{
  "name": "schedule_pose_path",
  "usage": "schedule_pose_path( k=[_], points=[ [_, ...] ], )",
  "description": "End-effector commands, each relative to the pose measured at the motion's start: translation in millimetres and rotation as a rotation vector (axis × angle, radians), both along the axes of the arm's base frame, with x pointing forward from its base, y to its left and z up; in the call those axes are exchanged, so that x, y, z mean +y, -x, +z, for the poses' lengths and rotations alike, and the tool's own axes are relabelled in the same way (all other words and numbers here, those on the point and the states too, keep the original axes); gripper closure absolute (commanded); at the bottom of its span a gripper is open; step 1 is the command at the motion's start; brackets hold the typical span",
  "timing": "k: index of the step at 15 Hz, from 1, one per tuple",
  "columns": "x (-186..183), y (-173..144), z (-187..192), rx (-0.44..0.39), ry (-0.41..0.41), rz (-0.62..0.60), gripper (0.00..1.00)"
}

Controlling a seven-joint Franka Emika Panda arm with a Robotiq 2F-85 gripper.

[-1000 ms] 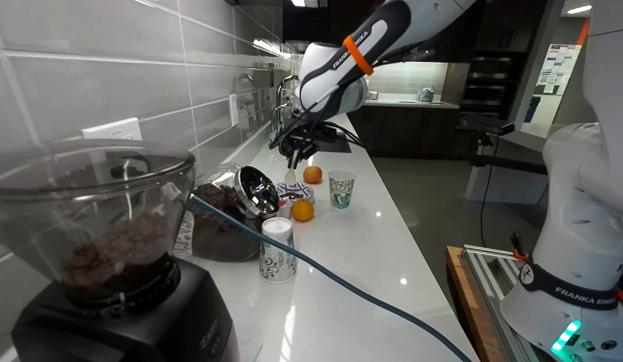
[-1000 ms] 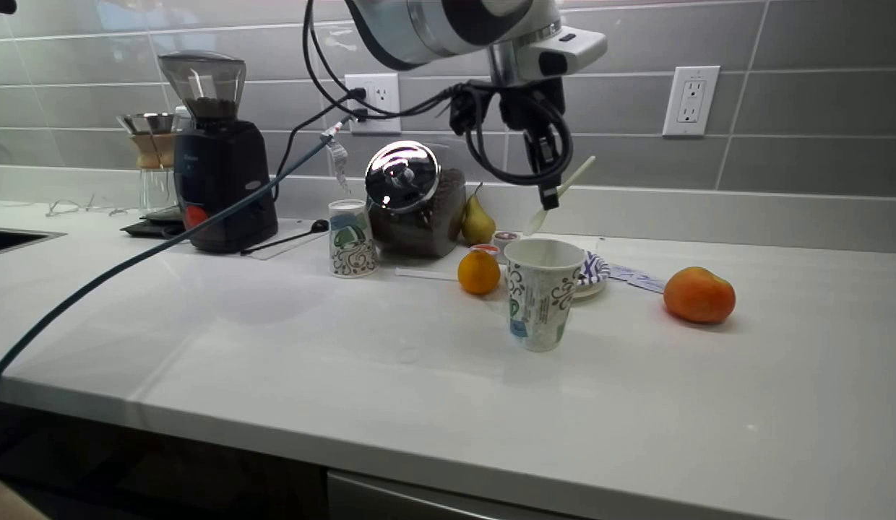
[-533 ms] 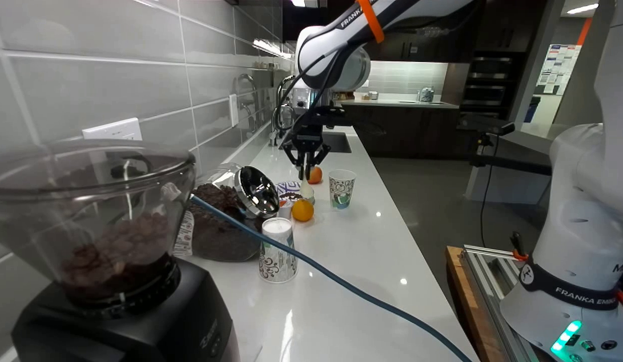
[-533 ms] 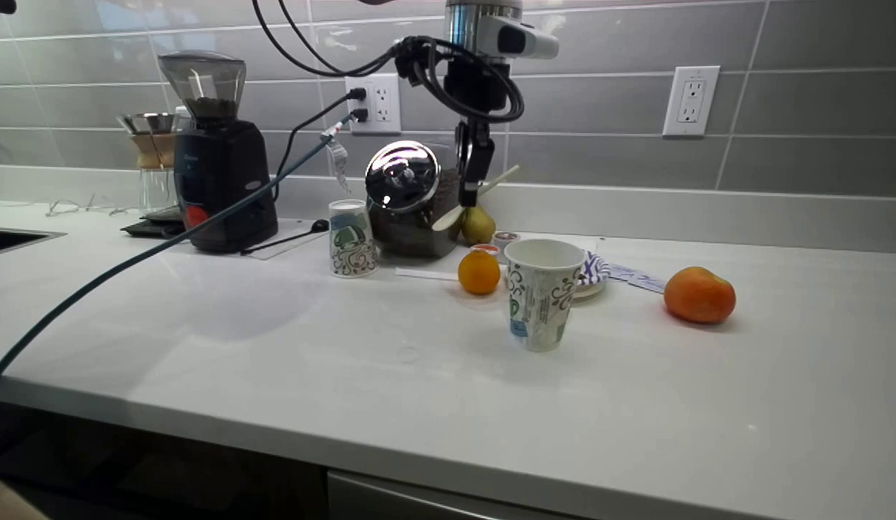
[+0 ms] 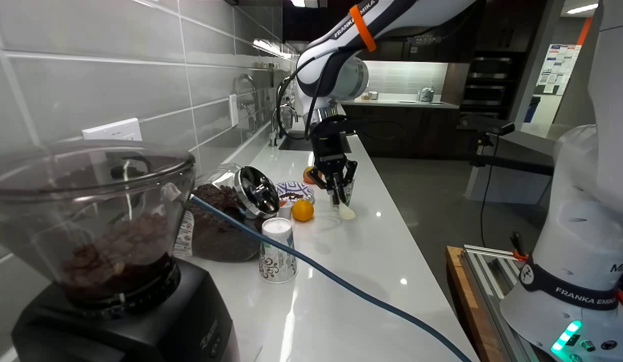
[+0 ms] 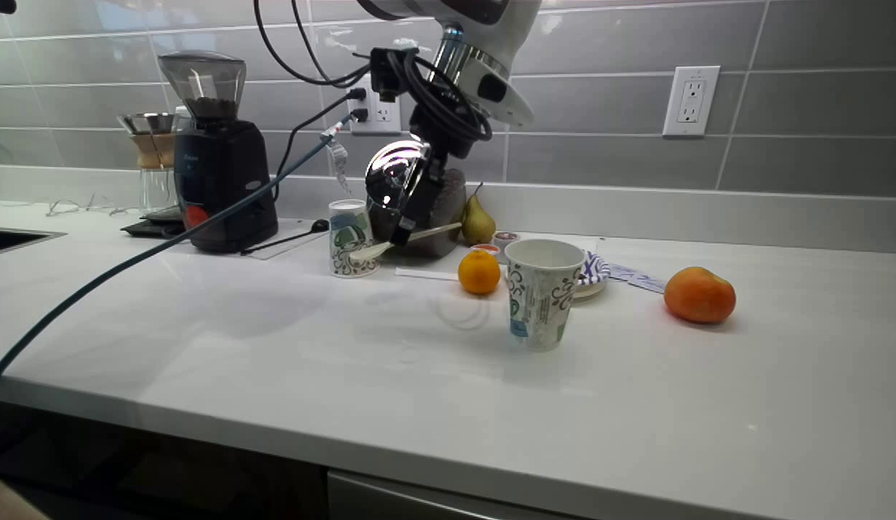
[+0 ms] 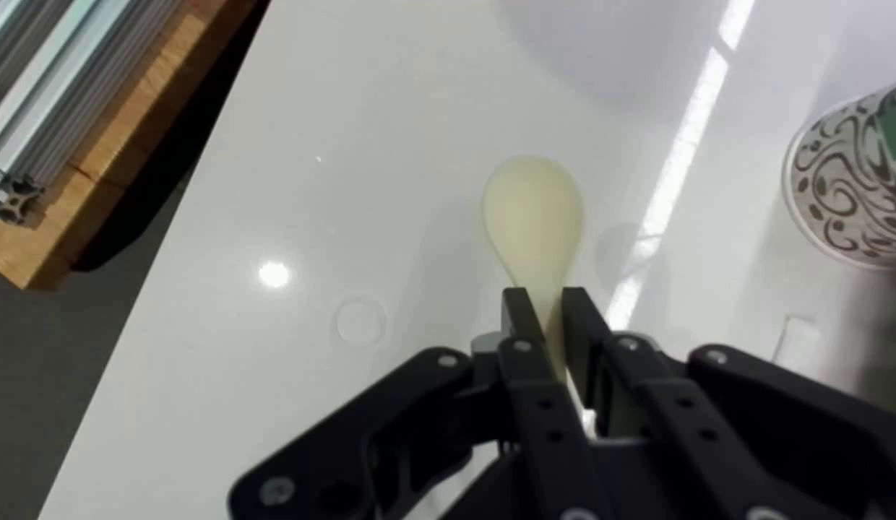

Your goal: Use the spoon to stir the contents in the bowl

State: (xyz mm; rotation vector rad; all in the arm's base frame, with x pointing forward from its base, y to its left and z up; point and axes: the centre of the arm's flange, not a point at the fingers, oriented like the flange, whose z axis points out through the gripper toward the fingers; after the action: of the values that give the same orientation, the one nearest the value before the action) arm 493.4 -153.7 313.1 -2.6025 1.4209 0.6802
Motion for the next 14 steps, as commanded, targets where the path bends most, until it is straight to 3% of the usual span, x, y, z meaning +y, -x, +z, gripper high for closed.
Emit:
schedule_pose_path(
  k=[1, 14],
  points=[
    [-10.3, -4.9, -23.3, 0.054, -0.076, -0.053, 0.96],
    [-49.9, -24.7, -84.4, 0.034, -0.108, -0.131, 0.96]
  ],
)
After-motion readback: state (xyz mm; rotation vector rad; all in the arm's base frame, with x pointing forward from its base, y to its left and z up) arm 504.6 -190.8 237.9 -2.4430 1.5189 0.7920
